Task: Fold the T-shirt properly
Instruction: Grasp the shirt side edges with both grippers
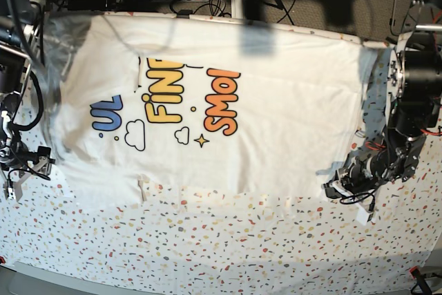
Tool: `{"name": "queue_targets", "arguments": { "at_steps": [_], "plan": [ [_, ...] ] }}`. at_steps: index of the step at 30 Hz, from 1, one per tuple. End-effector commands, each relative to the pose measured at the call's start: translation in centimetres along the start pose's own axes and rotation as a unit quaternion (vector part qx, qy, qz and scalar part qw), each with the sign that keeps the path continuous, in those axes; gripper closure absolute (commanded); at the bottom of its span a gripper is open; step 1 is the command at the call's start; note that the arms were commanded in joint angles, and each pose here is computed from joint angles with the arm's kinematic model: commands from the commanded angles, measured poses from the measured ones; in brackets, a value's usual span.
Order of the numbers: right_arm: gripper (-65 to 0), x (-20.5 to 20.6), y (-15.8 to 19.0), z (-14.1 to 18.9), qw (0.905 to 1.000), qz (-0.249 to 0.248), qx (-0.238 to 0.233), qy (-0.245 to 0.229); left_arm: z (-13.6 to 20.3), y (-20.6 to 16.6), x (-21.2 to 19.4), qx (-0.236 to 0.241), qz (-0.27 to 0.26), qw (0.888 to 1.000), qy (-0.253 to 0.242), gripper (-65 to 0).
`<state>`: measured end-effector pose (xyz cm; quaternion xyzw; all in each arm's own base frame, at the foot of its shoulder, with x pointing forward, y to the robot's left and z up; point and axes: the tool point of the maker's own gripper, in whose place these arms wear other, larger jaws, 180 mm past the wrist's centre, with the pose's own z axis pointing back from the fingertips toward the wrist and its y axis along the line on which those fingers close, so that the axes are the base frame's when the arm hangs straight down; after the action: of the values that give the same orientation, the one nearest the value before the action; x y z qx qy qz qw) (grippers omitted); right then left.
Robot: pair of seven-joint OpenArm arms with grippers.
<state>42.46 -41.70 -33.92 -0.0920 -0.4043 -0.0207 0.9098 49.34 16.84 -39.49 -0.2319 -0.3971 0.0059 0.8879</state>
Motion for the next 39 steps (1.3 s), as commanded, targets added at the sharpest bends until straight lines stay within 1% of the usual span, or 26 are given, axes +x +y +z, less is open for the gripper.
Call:
{"name": "queue_targets", "arguments": {
  "at_steps": [1,6,9,12,15,21,24,36,37,38,39],
  "plan": [
    [-39.4,2.8,-1.6,0.9,0.9994,-0.002,-0.013,-0.033,0.4,-0.5,3.3,-0.009,-0.008,0.999,-0.037,0.0],
    [-39.4,1.4,-2.4,0.7,0.9989,0.031,-0.034,-0.004,0.4,-0.5,3.3,-0.009,-0.008,0.999,-0.036,0.0],
    [-39.4,-1.3,-2.3,0.0,0.999,0.016,-0.028,0.032,0.4,-0.5,3.3,-0.008,-0.008,0.999,-0.036,0.0],
    [-39.4,-4.4,-1.7,-0.8,0.9976,-0.01,-0.015,0.067,0.4,-0.5,3.2,-0.008,-0.009,0.999,-0.033,0.0],
    [-39.4,-4.5,-0.4,-1.1,0.9974,-0.042,0.023,0.054,0.4,-0.5,3.2,-0.008,-0.008,0.999,-0.034,0.0],
    [-39.4,-2.9,1.7,-0.9,0.9948,-0.057,0.08,0.026,0.4,-0.5,3.2,-0.008,-0.009,0.999,-0.033,0.0],
    [-39.4,-2.6,1.8,-0.9,0.9942,-0.063,0.085,0.021,0.4,-0.5,3.2,-0.009,-0.009,0.999,-0.033,0.0],
    [-39.4,-1.7,1.5,-1.0,0.9948,-0.066,0.078,0.004,0.4,-0.5,3.2,-0.008,-0.009,0.999,-0.033,0.0],
    [-38.5,-1.5,1.4,-1.0,0.9948,-0.067,0.077,0.002,0.4,-0.5,3.2,-0.008,-0.009,0.999,-0.033,0.0],
    [-36.3,-1.4,1.3,-0.9,0.9949,-0.067,0.076,0.002,0.4,-0.5,3.2,-0.008,-0.009,0.999,-0.033,0.0],
    [-32.7,-1.4,1.3,-0.9,0.9949,-0.067,0.075,0.001,0.4,-0.5,3.2,-0.008,-0.009,0.999,-0.033,0.0]
  ]
}}
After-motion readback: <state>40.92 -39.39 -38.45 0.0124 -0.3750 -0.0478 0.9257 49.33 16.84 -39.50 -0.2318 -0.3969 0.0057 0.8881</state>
